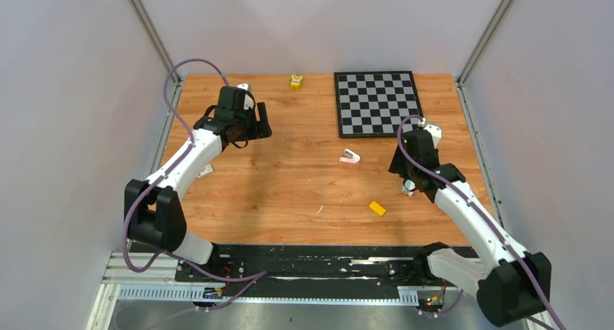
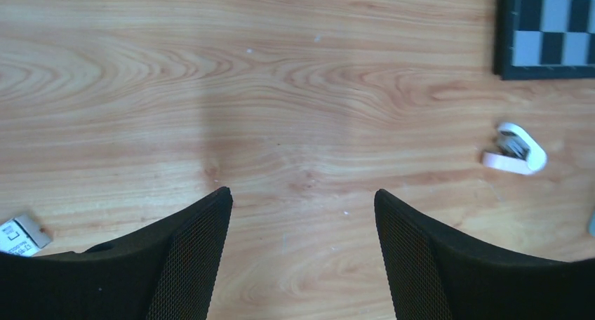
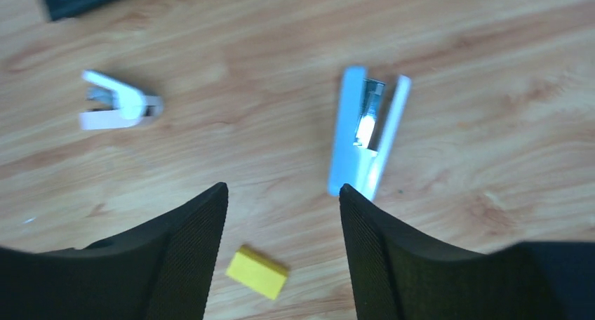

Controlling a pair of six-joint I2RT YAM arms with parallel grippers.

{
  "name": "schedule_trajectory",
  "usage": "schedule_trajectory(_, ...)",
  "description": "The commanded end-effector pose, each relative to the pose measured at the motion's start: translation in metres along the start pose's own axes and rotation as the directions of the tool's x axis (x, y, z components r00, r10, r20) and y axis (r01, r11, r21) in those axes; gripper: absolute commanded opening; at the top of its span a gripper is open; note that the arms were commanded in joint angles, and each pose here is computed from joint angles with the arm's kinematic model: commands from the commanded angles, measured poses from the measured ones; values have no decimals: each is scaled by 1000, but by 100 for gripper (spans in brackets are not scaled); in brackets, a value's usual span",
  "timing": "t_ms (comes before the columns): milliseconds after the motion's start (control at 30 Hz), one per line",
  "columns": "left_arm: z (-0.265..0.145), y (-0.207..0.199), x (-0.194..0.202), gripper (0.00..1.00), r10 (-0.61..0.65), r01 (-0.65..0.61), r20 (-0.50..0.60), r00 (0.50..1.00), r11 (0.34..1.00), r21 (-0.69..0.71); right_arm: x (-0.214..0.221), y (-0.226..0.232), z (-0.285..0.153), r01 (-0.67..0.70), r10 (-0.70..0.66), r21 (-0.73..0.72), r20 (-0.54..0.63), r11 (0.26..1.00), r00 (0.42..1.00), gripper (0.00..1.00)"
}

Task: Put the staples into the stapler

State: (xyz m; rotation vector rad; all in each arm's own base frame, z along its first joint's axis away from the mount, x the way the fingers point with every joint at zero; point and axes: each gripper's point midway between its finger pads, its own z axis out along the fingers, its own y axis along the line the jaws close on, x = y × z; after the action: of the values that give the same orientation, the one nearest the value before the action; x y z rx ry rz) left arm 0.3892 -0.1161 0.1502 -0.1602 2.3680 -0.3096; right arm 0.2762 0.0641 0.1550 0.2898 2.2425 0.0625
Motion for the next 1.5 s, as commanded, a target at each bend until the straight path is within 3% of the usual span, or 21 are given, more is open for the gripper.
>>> schedule_trajectory(0,-28,-26,-4,76,52,-54,22,998,990,132,16,-45,33,-99,110,164,-60,982,992,60)
schedule_trajectory(267,-47,-13,24,78,118,-115,-12,993,985,131,29,-86,79,-151,196,295,-129,943,972,41)
schedule_trajectory(667,-57,-11,35,78,140,-135,-19,990,980,145,59,-110,93,-89,190,409,-213,908,958,31)
schedule_trajectory(933,-70,-25,24,77,119,-119,10,993,972,204,66,-106,91,-64,174,384,-257,921,951,15)
schedule_trajectory(1167,-78,-32,17,77,106,-112,34,994,967,231,75,-116,83,-37,180,436,-291,899,940,18)
schedule_trajectory(1233,-78,-35,19,76,111,-115,31,993,962,250,77,-112,89,-41,180,416,-301,908,936,15)
schedule_trajectory(1367,-85,-50,19,75,115,-121,38,993,934,336,67,-103,87,-40,150,357,-286,933,946,0)
schedule_trajectory(1467,-95,-66,15,73,96,-112,60,994,901,419,50,-88,76,-38,107,277,-239,960,965,0)
